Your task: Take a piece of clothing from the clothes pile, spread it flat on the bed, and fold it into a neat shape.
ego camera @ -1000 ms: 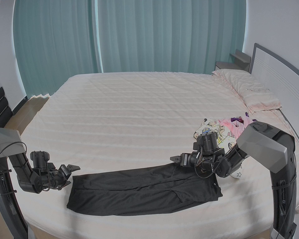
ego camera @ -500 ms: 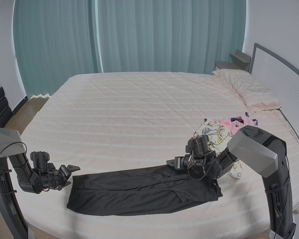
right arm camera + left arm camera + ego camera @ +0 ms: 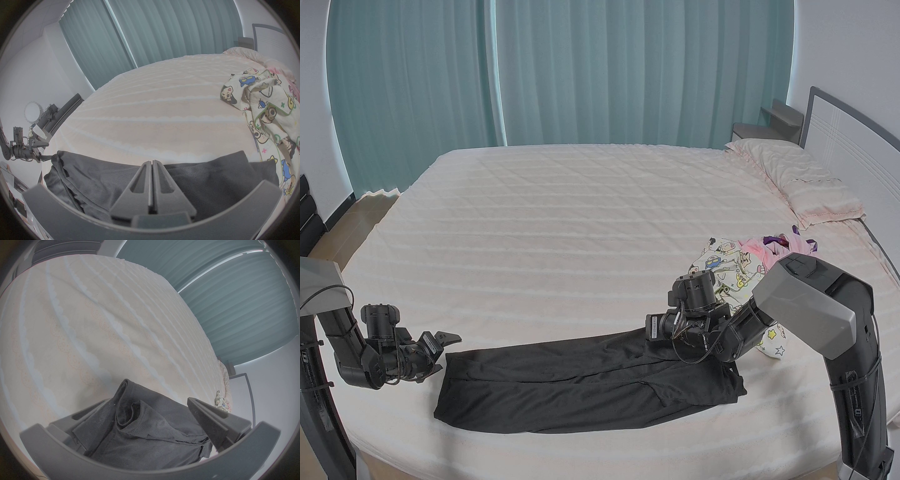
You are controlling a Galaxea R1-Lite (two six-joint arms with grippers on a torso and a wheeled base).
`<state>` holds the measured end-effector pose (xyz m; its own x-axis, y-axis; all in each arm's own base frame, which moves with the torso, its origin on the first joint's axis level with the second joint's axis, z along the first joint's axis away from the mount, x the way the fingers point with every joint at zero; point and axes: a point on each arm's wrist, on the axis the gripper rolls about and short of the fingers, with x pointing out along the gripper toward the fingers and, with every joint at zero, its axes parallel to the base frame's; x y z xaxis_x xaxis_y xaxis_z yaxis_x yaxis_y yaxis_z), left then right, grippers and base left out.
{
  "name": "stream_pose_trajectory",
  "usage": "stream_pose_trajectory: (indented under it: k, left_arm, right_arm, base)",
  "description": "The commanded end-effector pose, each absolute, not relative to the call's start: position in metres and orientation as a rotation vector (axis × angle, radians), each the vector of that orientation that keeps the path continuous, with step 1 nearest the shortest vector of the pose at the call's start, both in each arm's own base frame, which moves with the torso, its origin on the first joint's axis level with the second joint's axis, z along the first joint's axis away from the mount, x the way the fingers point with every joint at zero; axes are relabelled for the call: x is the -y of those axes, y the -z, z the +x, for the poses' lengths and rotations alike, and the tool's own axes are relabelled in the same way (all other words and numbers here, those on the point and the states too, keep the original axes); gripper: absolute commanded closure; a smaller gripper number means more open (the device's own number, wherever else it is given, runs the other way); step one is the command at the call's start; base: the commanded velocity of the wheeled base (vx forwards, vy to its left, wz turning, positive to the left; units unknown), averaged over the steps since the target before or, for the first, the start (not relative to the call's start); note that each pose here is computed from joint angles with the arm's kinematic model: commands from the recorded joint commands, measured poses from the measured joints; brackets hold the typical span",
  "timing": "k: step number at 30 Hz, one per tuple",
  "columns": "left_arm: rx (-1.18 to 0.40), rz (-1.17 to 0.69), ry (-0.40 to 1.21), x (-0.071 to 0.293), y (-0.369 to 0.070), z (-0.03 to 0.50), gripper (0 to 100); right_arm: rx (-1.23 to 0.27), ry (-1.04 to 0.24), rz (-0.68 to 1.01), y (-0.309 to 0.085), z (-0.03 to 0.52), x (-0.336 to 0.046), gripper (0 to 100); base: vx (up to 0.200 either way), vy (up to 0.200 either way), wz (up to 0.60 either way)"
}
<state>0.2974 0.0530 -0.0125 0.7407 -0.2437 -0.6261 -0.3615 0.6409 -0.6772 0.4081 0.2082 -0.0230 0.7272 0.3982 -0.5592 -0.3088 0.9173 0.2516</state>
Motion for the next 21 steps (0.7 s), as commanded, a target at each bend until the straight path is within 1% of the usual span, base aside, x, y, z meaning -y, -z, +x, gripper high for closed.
stream_pose_trajectory:
  k: [1, 6, 7, 15, 19, 21]
  left_arm:
    - [-0.761, -0.896, -0.076, -0.053, 0.013, 0.297, 0]
    - [-0.761, -0.896, -0.076, -0.053, 0.013, 0.297, 0]
    - [-0.761, -0.897, -0.076, -0.053, 0.013, 0.297, 0]
    - [-0.757, -0.9, -0.079, -0.054, 0.013, 0.298, 0]
    - [-0.751, -0.897, -0.077, -0.054, 0.012, 0.3, 0]
    - [-0.744, -0.894, -0.075, -0.054, 0.01, 0.3, 0]
  right_arm:
    - [-0.645, -0.401, 0.144, 0.02, 0.405, -0.211, 100]
    - [-0.652, -0.405, 0.14, 0.022, 0.404, -0.213, 100]
    - [-0.65, -0.405, 0.142, 0.021, 0.404, -0.213, 0]
    - [-0.597, -0.397, 0.175, 0.009, 0.406, -0.208, 0]
    - [-0.588, -0.368, 0.24, -0.007, 0.403, -0.198, 0]
    - [-0.591, -0.345, 0.302, -0.018, 0.397, -0.192, 0]
  base:
    - [0.0, 0.0, 0.0]
    - [0.0, 0.0, 0.0]
    - [0.0, 0.0, 0.0]
    - [0.0, 0.0, 0.0]
    - [0.0, 0.0, 0.0]
    - [0.0, 0.0, 0.0]
